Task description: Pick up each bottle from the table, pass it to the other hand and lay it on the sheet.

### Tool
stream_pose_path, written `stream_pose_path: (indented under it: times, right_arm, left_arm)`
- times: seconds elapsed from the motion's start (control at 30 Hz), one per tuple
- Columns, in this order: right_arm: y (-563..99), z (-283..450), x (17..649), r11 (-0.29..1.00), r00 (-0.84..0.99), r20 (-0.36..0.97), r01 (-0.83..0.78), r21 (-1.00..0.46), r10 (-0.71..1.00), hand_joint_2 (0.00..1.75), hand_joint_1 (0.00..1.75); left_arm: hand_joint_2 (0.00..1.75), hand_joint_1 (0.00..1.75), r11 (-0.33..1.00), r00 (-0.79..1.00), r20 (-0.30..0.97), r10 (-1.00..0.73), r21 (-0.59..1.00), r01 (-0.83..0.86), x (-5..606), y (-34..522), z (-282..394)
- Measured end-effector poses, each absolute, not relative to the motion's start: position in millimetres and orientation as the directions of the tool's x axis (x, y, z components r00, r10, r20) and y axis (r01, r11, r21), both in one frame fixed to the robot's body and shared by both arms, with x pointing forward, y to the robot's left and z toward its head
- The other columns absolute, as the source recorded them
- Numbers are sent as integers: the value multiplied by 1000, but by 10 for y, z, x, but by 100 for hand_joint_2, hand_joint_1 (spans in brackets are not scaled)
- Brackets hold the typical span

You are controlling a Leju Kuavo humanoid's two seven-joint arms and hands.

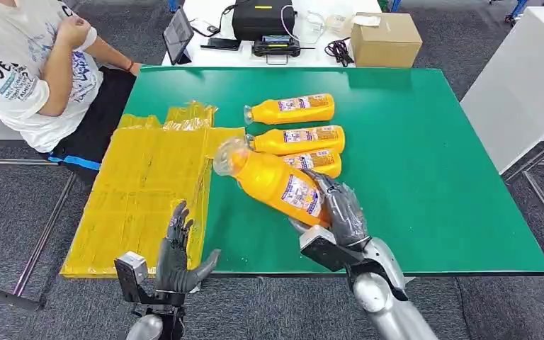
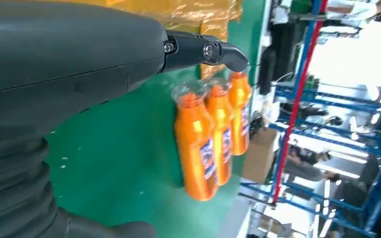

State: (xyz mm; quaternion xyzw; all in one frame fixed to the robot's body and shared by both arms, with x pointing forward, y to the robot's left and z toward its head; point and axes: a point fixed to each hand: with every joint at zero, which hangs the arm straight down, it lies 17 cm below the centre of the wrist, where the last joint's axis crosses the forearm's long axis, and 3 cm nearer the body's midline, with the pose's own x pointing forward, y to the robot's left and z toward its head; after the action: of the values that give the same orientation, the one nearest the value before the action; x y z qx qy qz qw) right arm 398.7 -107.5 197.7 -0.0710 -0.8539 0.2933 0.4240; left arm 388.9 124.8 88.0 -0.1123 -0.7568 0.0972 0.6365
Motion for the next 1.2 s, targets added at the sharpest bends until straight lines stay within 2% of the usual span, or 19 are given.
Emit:
stream_pose_path:
  times: [0.4,0.53,0.6,0.87,1.2]
  right_arm:
    - [-1212,2058,3955,844,-621,680,-55,-534,390,175,175]
    - [-1294,2049,3934,824,-621,628,53,-564,470,175,175]
    - [-1271,1993,3905,833,-618,636,58,-550,463,175,175]
    - [-907,1573,3772,893,-572,750,-64,-445,333,175,175]
    - [-207,1217,3527,900,-504,844,-258,-351,185,175,175]
  left_arm:
    - [175,0,948,-189,929,318,-318,35,3889,1335,995]
    - [175,0,923,-164,908,384,-374,93,3870,1224,1051]
    - [175,0,907,-155,895,418,-401,129,3858,1145,1100]
    - [175,0,843,-97,852,515,-483,237,3794,899,1190]
    - [175,0,796,-29,828,559,-527,297,3729,714,1144]
